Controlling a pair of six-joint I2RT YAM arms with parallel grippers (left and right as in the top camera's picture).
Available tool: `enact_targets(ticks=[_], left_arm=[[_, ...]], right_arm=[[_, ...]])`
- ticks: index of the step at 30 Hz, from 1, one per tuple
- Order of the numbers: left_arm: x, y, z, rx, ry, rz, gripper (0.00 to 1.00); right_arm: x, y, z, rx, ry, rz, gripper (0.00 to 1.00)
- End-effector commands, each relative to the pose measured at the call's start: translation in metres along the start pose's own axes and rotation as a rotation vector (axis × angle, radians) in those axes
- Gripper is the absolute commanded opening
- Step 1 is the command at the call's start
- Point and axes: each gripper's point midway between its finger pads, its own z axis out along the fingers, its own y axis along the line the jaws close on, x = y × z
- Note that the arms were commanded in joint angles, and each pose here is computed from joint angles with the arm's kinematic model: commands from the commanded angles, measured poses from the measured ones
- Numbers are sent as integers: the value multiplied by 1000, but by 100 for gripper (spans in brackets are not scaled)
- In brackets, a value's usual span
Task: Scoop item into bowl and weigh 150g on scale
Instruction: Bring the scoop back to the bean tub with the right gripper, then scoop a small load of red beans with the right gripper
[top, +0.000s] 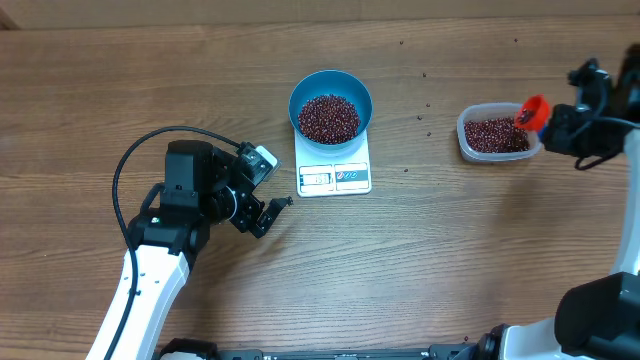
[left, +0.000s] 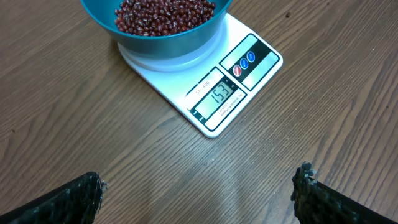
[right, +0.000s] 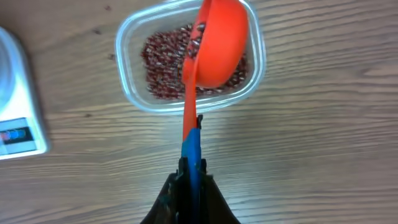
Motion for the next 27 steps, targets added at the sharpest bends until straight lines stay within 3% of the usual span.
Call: enact_targets(ticks=[1, 5, 12, 27], left_arm=[[-1, 1, 0, -4, -2, -8, 100], [-1, 1, 0, -4, -2, -8, 100], [-1, 1, 0, -4, -2, -8, 99], [-1, 1, 0, -4, -2, -8, 100]], right_arm=[[-1, -4, -2, 194, 3, -49, 4], [1, -10, -12, 451, 22, -78, 4], [-5, 7, -18, 548, -5, -169, 4], [0, 26, -10, 442, 16, -193, 4]])
